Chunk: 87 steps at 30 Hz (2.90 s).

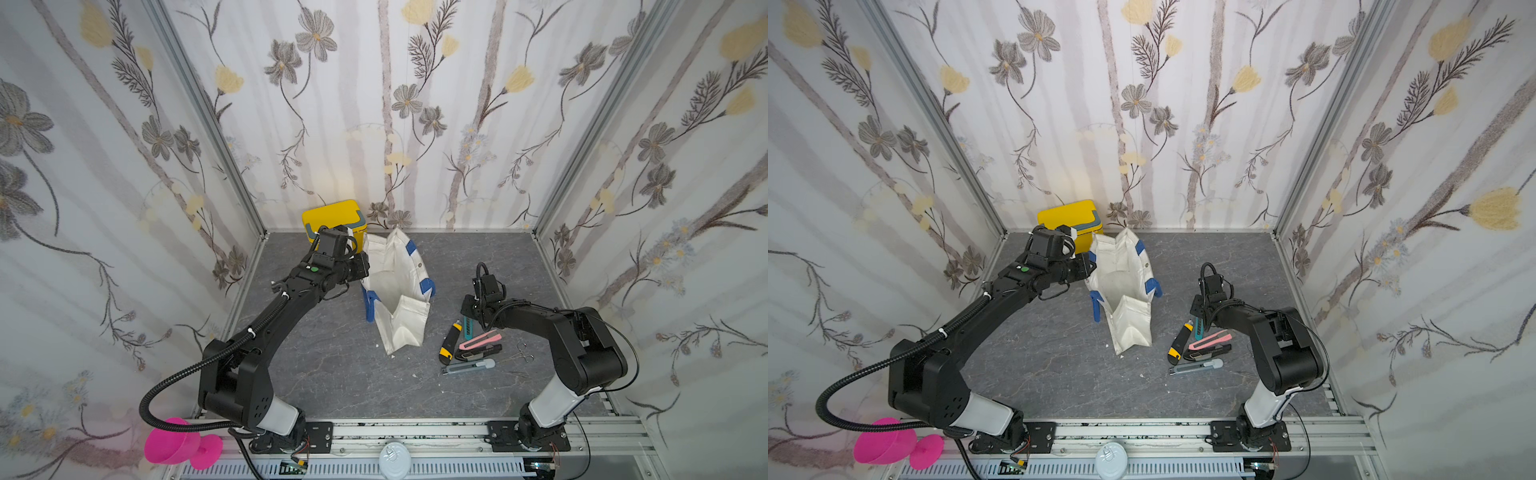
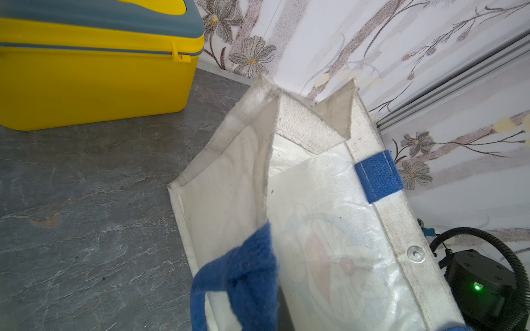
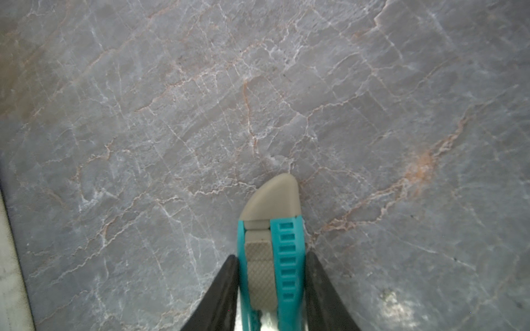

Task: Place the art knife into the pouch
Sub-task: Pick up the utility knife at the center of the board, then place the utility knife in the pouch.

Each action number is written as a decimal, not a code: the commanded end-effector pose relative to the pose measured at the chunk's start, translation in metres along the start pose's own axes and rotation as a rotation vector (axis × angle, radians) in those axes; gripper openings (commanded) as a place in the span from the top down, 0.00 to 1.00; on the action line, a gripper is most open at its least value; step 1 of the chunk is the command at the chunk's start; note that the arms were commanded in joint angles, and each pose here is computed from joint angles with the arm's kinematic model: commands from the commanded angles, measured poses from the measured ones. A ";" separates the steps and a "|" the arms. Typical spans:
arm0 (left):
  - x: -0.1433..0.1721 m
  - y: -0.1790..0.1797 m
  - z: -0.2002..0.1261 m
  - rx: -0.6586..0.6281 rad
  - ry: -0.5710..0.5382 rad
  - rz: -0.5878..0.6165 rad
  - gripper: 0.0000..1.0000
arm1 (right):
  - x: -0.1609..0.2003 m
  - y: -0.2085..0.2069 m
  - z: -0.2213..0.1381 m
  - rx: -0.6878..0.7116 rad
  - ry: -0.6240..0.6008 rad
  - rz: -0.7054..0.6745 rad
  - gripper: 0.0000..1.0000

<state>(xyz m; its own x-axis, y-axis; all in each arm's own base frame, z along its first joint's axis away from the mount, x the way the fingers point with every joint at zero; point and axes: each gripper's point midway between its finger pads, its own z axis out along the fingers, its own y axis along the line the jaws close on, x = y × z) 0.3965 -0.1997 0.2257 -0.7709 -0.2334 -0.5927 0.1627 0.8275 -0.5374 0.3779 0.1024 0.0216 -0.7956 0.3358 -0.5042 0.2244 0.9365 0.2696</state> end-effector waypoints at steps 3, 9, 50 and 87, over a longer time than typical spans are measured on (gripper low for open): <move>-0.004 -0.006 -0.001 0.026 -0.009 -0.003 1.00 | 0.010 -0.009 0.003 0.029 0.021 0.027 0.66; -0.004 -0.006 -0.002 0.023 -0.011 -0.004 1.00 | 0.005 -0.003 -0.001 -0.009 -0.008 0.045 0.70; -0.005 -0.007 -0.005 0.029 -0.018 0.012 1.00 | 0.014 -0.014 0.010 0.088 0.032 0.010 0.85; -0.001 -0.007 0.004 0.055 -0.006 0.018 1.00 | -0.090 0.290 -0.241 -0.660 -0.468 -0.314 0.93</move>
<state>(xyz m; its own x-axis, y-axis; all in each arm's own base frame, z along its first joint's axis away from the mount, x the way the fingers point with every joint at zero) 0.3979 -0.2052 0.2240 -0.7685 -0.2226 -0.5999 0.1954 0.8112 -0.5512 0.3718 0.3096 0.3476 -0.4333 0.2275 -0.8720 -0.4525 0.7819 0.4288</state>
